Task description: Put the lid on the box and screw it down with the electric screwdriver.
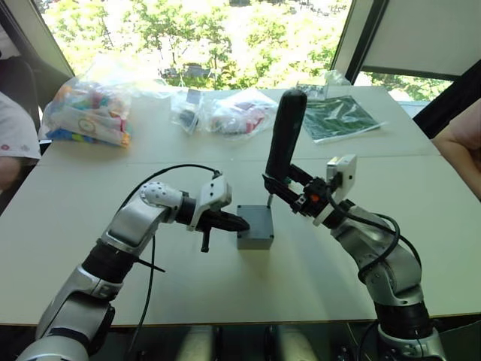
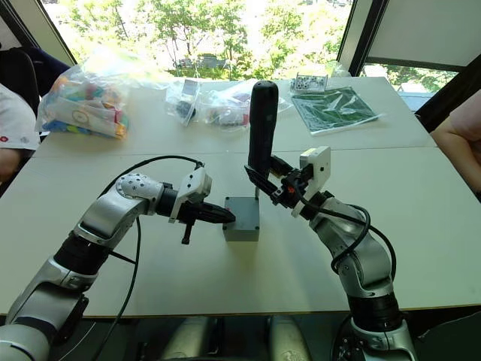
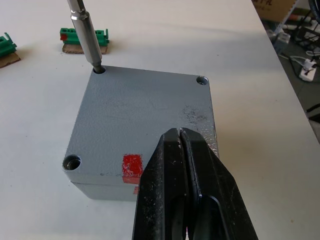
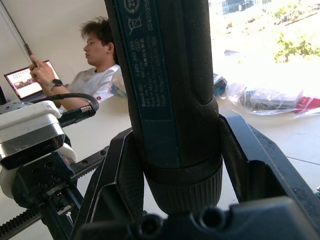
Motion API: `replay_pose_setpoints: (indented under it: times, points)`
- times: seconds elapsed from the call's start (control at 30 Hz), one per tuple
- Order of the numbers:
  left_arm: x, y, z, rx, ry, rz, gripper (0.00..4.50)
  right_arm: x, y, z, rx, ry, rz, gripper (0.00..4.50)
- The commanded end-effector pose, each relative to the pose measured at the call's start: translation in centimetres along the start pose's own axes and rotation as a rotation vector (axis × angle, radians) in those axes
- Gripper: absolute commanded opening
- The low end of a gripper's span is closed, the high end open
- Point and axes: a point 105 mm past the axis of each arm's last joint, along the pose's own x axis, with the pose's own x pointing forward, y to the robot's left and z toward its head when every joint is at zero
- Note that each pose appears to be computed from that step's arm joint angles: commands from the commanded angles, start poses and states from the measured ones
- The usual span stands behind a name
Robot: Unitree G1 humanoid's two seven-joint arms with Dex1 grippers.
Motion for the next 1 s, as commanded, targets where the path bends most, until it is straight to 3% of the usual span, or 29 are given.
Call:
replay_pose_setpoints:
  times: [0.03, 0.43, 0.73, 0.9, 1.0]
  points:
    - [-0.1, 0.1, -0.6, -0.003, 0.024, 0.003, 0.0, -0.7, 0.3, -4.7, 0.105, 0.159, -0.023, 1.77]
    - [0.2, 0.1, -1.0, -0.003, 0.029, 0.0, 0.0, -0.7, -0.3, -4.8, 0.131, 0.134, -0.067, 1.77]
    - [0.5, 0.1, -1.3, 0.001, 0.032, -0.003, 0.0, -0.6, -0.7, -2.9, 0.089, 0.094, -0.069, 1.77]
    - [0.4, 0.9, -2.9, 0.044, 0.114, 0.029, 0.0, 0.4, -1.8, 3.9, 0.016, -0.037, -0.083, 1.77]
    - [0.5, 1.0, -2.7, 0.028, 0.082, 0.029, 0.0, 0.8, -1.9, 9.4, -0.016, -0.151, -0.065, 1.77]
